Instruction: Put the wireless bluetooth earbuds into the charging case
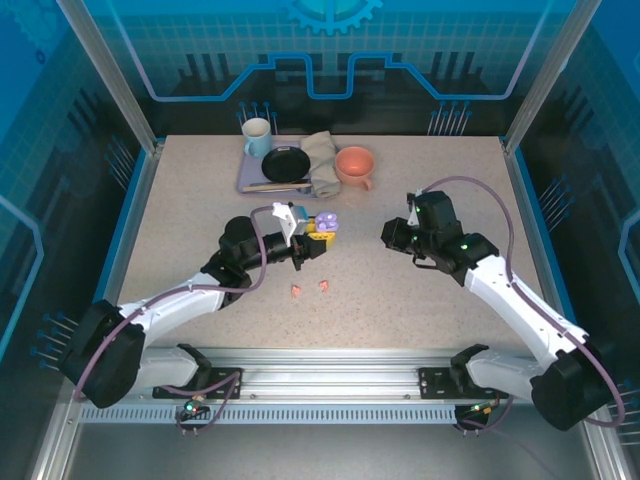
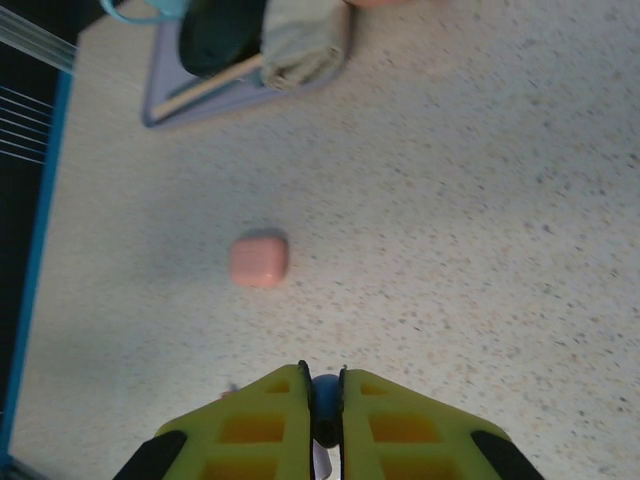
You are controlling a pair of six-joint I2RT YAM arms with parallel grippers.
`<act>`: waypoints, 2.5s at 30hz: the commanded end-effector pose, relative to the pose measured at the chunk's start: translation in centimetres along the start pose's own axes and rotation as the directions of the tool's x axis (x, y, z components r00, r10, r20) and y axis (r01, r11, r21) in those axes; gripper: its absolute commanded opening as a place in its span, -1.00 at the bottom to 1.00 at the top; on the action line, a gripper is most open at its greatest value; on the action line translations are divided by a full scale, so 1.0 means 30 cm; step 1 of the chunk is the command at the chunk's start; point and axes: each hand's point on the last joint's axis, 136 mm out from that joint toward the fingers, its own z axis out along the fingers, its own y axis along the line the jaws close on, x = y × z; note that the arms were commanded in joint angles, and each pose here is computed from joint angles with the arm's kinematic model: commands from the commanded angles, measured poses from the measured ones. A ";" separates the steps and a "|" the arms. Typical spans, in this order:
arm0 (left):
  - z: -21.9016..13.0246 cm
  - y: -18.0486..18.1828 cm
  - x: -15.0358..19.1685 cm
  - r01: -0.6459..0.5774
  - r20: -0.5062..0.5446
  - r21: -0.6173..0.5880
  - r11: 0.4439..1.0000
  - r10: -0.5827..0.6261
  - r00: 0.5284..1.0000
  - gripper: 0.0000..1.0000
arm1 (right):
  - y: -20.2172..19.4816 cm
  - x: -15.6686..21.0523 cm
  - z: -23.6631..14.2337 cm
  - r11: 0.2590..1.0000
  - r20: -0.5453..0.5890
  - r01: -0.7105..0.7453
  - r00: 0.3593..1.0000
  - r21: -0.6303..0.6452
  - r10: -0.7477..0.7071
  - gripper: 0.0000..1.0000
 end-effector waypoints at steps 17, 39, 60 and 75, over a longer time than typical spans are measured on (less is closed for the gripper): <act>0.100 0.028 -0.073 0.004 0.066 0.070 0.998 -0.008 0.998 -1.00 | 0.333 -0.215 -0.208 0.924 0.210 0.112 0.977 -0.365 -0.035 -0.77; 0.149 0.016 -0.207 0.019 0.131 0.146 0.989 -0.038 0.991 -1.00 | 0.529 -0.205 -0.237 0.792 0.387 0.354 0.908 -0.497 -0.163 -0.78; 0.139 0.016 -0.228 0.017 0.136 0.150 0.989 -0.038 0.990 -1.00 | 0.465 -0.195 -0.201 0.836 0.394 0.362 0.898 -0.411 -0.195 -0.81; 0.133 0.017 -0.233 0.011 0.136 0.146 0.989 -0.031 0.990 -1.00 | 0.410 -0.197 -0.183 0.862 0.379 0.336 0.906 -0.379 -0.187 -0.81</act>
